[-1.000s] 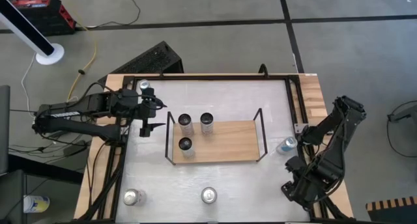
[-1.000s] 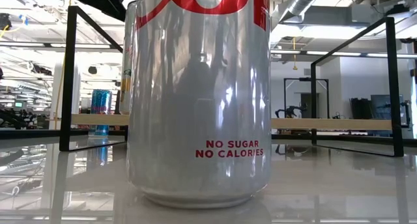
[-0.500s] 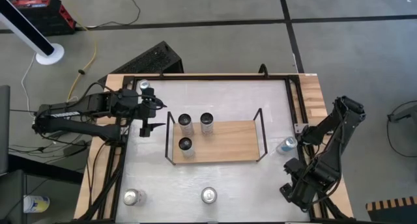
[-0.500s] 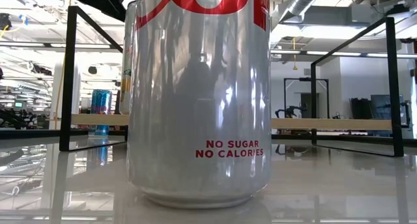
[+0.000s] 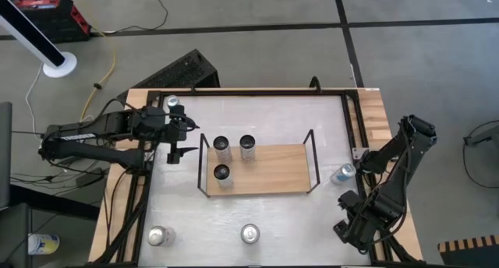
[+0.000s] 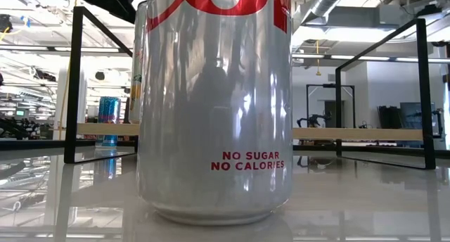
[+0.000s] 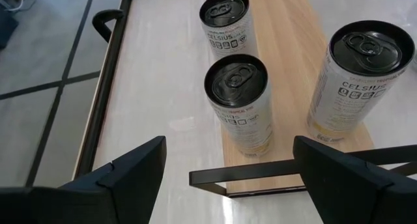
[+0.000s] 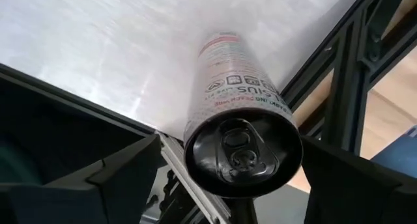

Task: Place canned beverage on shelf
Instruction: Put the white-pink soda can on the shelf aligned with the other white-pink soda can

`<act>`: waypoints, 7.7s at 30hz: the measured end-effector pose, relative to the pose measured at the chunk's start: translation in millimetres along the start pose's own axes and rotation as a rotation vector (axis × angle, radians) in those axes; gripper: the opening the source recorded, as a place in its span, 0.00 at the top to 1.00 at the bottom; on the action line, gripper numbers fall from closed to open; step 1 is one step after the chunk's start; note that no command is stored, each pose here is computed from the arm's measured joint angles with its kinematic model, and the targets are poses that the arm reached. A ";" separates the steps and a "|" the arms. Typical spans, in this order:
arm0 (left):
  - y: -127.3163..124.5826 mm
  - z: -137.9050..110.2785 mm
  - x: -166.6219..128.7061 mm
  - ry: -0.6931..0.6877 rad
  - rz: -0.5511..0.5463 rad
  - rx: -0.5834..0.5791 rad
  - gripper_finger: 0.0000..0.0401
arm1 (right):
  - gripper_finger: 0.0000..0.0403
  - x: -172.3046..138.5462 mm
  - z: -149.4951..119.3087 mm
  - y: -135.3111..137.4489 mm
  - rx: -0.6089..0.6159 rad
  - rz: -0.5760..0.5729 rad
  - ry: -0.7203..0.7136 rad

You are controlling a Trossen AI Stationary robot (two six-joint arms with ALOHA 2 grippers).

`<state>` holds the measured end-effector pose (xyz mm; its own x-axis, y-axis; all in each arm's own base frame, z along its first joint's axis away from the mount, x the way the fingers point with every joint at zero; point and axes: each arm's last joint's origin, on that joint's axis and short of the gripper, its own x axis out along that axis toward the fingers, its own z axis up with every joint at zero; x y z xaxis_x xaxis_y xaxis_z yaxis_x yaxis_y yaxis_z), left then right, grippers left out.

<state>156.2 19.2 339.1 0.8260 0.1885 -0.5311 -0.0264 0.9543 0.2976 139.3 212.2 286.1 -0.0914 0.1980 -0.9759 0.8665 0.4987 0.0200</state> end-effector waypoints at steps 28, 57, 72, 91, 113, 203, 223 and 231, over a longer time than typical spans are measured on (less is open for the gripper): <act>0.0 -0.4 0.0 0.005 0.002 -0.002 0.21 | 0.32 -19.0 31.6 15.9 -0.231 0.056 -0.024; 0.0 -0.4 0.1 0.005 0.001 -0.036 0.21 | 0.33 -96.9 177.7 31.8 -0.668 0.152 -0.421; -1.2 -3.6 0.1 0.038 -0.009 -0.143 0.21 | 0.33 -89.7 209.6 33.9 -0.778 0.064 -0.351; -1.6 -4.9 0.0 0.052 -0.011 -0.200 0.21 | 0.33 -109.0 204.7 33.5 -0.851 0.010 -0.372; -2.1 -6.8 -0.2 0.072 -0.014 -0.203 0.21 | 0.28 -95.4 213.4 49.1 -0.922 -0.020 -0.354; -14.4 -117.9 -57.7 -0.549 0.614 -0.466 0.34 | 0.96 -32.9 163.5 20.2 -0.815 -0.120 -0.799; -16.8 -123.8 -52.8 -0.463 0.603 -0.431 0.34 | 0.92 -0.2 174.3 58.5 -0.821 -0.082 -0.770; -16.8 -123.8 -52.9 -0.464 0.603 -0.432 0.34 | 0.96 -1.0 171.5 52.9 -0.796 -0.116 -0.763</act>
<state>43.3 21.9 264.0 0.7458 0.6657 0.0242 -0.6660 0.7445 0.0467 269.5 93.6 250.9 0.4121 -0.3205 -0.8529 0.2845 0.9345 -0.2138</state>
